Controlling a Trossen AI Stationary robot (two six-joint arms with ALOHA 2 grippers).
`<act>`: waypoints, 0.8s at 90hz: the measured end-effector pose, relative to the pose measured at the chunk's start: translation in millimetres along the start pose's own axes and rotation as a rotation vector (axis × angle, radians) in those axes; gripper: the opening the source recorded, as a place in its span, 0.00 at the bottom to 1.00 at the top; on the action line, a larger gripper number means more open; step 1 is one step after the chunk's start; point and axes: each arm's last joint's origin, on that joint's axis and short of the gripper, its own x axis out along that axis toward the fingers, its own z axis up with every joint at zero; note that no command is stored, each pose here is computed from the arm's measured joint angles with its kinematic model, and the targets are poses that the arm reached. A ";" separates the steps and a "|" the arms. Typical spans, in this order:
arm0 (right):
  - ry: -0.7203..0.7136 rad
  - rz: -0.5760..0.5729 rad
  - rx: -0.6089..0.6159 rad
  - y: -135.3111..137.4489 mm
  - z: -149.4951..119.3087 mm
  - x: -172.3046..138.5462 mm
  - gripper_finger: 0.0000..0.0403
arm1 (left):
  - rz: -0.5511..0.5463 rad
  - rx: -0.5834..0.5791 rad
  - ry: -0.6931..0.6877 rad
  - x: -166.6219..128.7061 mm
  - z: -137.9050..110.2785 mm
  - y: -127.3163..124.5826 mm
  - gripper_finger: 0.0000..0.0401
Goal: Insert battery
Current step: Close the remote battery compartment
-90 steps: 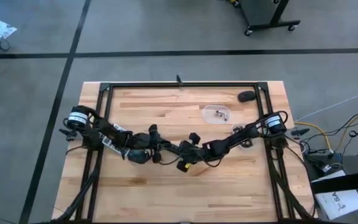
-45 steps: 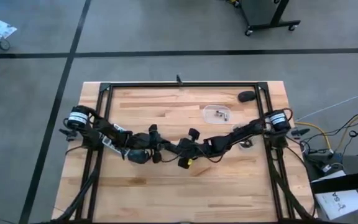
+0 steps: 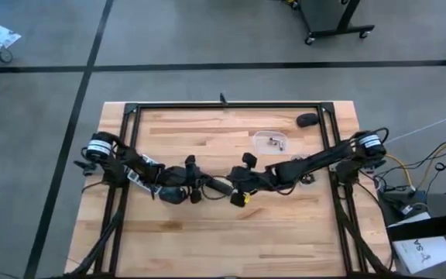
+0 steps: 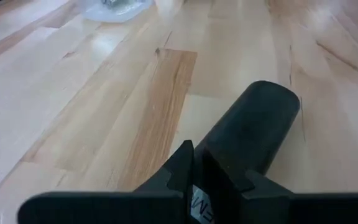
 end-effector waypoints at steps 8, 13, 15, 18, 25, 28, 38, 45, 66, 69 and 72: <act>0.029 -0.010 0.054 2.3 -8.6 11.2 0.23 | 0.003 -0.001 -0.002 0.0 0.1 0.1 0.05; 0.058 -0.022 0.075 3.4 -16.5 19.7 0.29 | 0.003 -0.001 -0.002 0.0 0.2 0.1 0.05; 0.065 -0.025 0.081 4.1 -19.0 22.8 0.32 | 0.003 -0.001 -0.004 0.0 0.4 0.1 0.05; 0.072 -0.028 0.078 5.1 -22.4 27.2 0.35 | 0.004 -0.002 -0.006 0.0 0.5 0.1 0.05; 0.076 -0.024 0.073 10.1 -30.7 38.1 0.43 | 0.006 -0.002 -0.007 0.0 0.6 0.2 0.05; 0.079 -0.023 0.067 12.2 -34.4 42.5 0.46 | 0.007 -0.002 -0.007 0.0 0.6 0.3 0.05; 0.069 -0.013 0.063 17.7 -43.0 54.4 0.55 | 0.008 -0.002 -0.008 0.0 0.7 0.3 0.05; 0.052 -0.008 0.072 19.5 -45.5 60.1 0.61 | 0.009 -0.002 -0.008 0.0 0.8 0.3 0.05; 0.079 -0.039 0.098 15.3 -57.0 74.6 0.69 | 0.006 -0.003 -0.010 0.0 1.0 0.4 0.05; 0.086 -0.043 0.102 14.6 -59.0 76.7 0.69 | 0.005 -0.004 -0.011 0.1 1.2 0.3 0.05; 0.087 -0.039 0.108 14.8 -61.2 79.6 0.69 | 0.003 -0.004 -0.012 0.0 1.4 0.3 0.05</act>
